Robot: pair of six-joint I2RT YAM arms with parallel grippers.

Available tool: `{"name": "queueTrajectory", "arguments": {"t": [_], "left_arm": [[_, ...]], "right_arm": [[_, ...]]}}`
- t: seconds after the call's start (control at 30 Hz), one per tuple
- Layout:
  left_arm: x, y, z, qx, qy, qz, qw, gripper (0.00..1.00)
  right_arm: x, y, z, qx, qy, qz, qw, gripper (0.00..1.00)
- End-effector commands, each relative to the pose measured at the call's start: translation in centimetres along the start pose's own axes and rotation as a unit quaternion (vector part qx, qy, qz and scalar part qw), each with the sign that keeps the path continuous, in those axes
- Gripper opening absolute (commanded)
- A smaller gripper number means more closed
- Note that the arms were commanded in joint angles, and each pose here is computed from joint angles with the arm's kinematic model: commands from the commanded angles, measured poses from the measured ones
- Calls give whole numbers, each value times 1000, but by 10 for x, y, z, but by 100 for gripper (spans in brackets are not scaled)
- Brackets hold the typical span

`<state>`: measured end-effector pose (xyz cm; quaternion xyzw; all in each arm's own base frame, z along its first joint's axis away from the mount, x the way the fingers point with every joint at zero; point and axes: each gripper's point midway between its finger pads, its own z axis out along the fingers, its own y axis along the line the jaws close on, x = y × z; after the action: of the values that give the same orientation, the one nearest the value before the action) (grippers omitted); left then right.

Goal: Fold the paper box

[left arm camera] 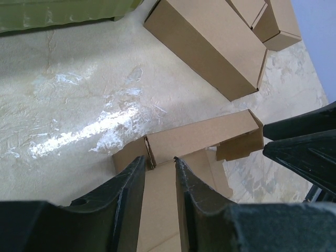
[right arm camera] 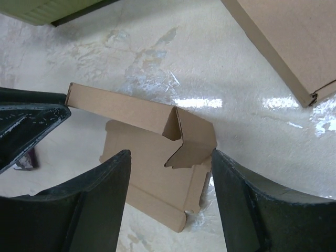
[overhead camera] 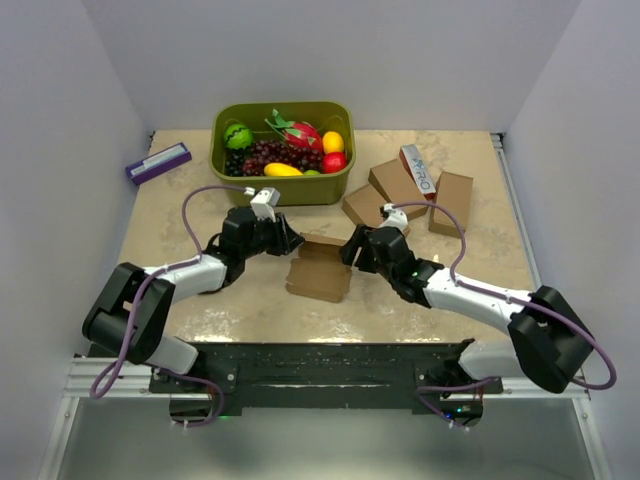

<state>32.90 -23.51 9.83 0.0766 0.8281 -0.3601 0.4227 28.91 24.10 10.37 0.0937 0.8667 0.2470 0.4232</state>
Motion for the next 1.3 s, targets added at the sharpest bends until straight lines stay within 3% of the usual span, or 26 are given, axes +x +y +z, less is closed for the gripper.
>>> {"name": "queueTrajectory", "arguments": {"t": [0.0, 0.27, 0.8, 1.27], "left_arm": [[-22, -10, -3, 15, -29, 17, 999, 34], [-19, -10, -6, 19, -28, 16, 999, 33], [-17, -12, -7, 25, -27, 15, 999, 33], [-13, -13, -8, 31, -28, 13, 999, 32]], "right_arm": [[-27, 18, 3, -8, -44, 61, 997, 65], [-38, 17, 3, -5, -76, 103, 992, 59], [-33, 15, 24, 18, -74, 120, 990, 47], [-17, 7, 38, 30, -57, 119, 991, 22]]}}
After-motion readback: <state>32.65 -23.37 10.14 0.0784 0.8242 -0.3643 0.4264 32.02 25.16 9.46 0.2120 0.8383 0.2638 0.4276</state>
